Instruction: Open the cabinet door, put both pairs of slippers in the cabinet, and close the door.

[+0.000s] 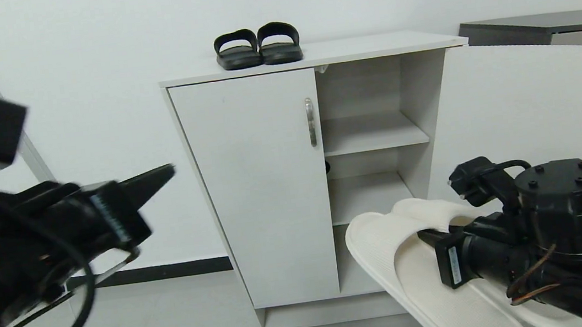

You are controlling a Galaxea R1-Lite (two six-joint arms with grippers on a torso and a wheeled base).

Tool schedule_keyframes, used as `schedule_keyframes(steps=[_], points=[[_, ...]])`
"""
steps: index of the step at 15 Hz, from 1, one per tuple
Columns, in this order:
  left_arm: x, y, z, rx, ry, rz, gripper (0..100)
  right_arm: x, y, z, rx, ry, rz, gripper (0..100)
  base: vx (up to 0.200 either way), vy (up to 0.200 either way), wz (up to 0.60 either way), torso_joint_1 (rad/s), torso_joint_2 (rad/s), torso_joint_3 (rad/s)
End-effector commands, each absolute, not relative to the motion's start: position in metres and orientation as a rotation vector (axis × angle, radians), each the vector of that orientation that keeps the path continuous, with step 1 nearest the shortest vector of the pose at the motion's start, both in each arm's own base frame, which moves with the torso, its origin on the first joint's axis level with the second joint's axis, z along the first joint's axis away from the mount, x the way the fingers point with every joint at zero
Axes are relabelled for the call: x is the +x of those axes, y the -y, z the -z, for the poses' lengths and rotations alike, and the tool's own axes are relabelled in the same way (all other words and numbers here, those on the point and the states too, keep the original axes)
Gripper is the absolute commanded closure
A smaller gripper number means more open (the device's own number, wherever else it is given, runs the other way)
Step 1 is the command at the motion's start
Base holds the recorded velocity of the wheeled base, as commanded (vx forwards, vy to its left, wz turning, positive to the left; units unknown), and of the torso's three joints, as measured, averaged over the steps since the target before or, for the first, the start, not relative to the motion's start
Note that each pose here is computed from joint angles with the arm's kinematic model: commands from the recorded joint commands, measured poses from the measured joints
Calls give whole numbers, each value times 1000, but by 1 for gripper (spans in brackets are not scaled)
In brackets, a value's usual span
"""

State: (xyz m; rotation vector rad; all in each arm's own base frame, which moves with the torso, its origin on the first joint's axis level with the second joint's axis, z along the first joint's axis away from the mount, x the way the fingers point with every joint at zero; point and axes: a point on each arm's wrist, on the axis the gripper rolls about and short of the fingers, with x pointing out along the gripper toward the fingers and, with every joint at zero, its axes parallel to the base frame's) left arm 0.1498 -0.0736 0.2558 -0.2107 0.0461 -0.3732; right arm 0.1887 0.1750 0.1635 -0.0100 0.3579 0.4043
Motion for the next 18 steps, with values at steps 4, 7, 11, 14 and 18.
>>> schedule_keyframes(steps=[4,7,11,14,18], points=[[6,-5,-187,-160,14,-65,100,200,-191,-145,-45,-405,-374,100,0,0,0,0,0,0],[-17,-7,-149,-157,12,-204,100,200,-195,-139,-59,-415,-369,100,0,0,0,0,0,0],[-22,-6,-109,-112,-7,-245,100,198,-197,-138,-60,-415,-375,100,0,0,0,0,0,0],[-26,-5,-86,-72,12,-201,100,198,-198,-136,-66,-421,-379,100,0,0,0,0,0,0],[-24,-3,-80,-73,23,-137,100,198,-200,-132,-75,-432,-381,100,0,0,0,0,0,0]])
